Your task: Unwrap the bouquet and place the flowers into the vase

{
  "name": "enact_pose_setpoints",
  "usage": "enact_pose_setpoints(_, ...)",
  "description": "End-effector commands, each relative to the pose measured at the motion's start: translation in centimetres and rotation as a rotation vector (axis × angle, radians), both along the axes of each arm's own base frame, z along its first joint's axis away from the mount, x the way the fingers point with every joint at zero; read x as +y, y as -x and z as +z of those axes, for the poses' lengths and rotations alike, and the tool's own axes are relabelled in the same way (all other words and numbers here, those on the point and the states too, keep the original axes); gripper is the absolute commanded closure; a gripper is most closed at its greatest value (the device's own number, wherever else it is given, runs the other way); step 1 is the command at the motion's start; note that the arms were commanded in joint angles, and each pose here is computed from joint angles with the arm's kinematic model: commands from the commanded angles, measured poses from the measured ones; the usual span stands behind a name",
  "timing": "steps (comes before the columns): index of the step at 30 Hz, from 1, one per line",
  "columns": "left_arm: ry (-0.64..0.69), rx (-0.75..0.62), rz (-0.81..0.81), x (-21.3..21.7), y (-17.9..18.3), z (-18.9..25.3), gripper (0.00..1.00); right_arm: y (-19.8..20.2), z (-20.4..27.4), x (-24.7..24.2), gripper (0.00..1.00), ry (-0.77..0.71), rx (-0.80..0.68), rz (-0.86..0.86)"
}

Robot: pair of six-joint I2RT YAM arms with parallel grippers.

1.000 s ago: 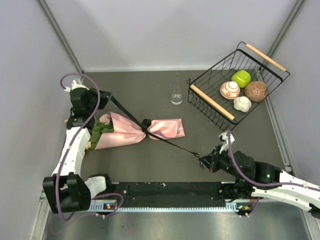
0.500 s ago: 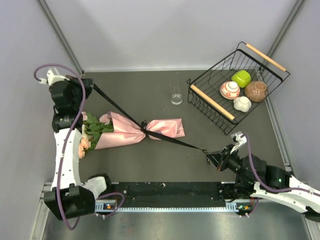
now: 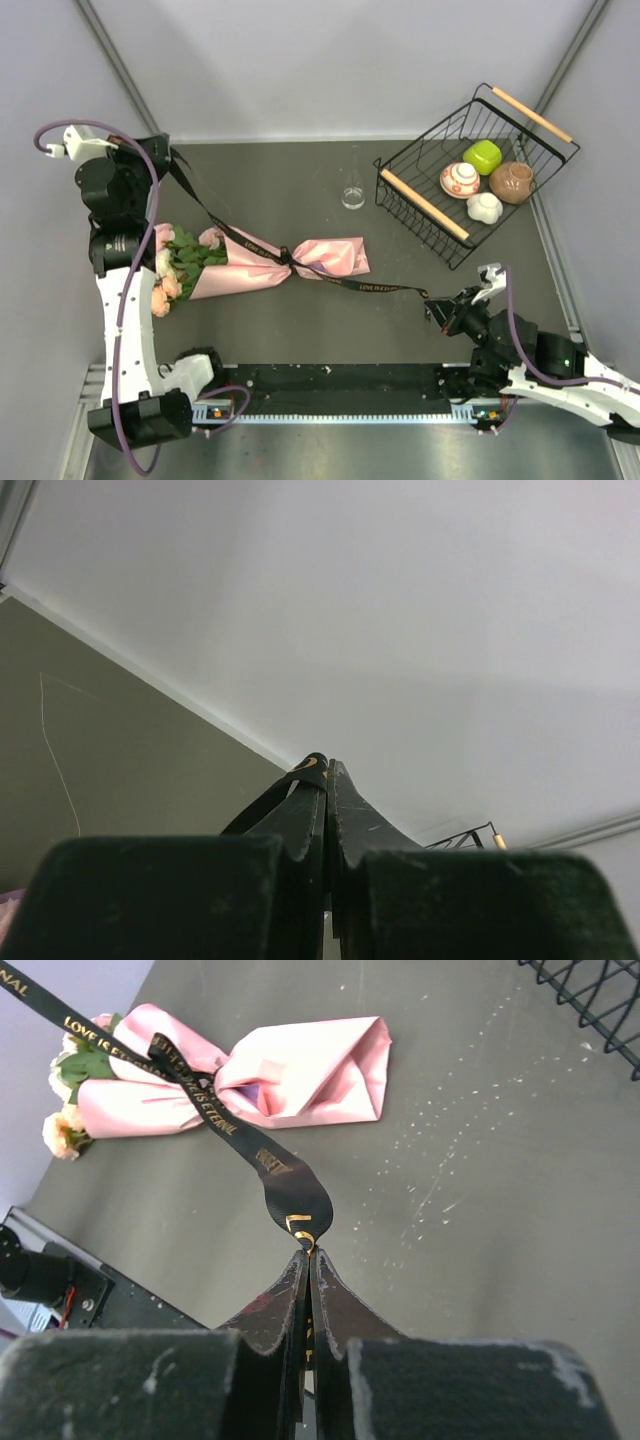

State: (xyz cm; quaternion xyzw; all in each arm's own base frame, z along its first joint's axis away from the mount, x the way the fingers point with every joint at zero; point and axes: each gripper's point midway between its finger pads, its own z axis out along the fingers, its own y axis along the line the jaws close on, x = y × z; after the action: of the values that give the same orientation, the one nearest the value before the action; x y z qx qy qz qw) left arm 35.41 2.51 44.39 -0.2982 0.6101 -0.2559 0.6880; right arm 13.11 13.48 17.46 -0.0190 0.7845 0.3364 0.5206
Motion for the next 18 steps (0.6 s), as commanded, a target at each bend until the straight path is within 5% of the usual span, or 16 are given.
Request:
enact_pose_setpoints(1, -0.042, -0.078, 0.018, 0.3, 0.5, 3.4, 1.00, -0.2, 3.0, -2.0, 1.00, -0.137, -0.040, -0.061)
enact_pose_setpoints(7, -0.050, -0.092, -0.066, -1.1, 0.3, 3.5, 1.00, -0.4, 3.7, -2.9, 1.00, -0.149, -0.048, -0.098)
enact_pose_setpoints(12, -0.031, -0.031, -0.240, -3.4, -2.3, 1.6, 1.00, -0.3, 6.7, -4.5, 1.00, -0.192, -0.089, -0.111)
enact_pose_setpoints(18, 0.010, 0.038, -0.267, -3.1, -6.0, -1.9, 1.00, 0.1, 9.6, -7.4, 1.00, -0.226, -0.119, -0.149)
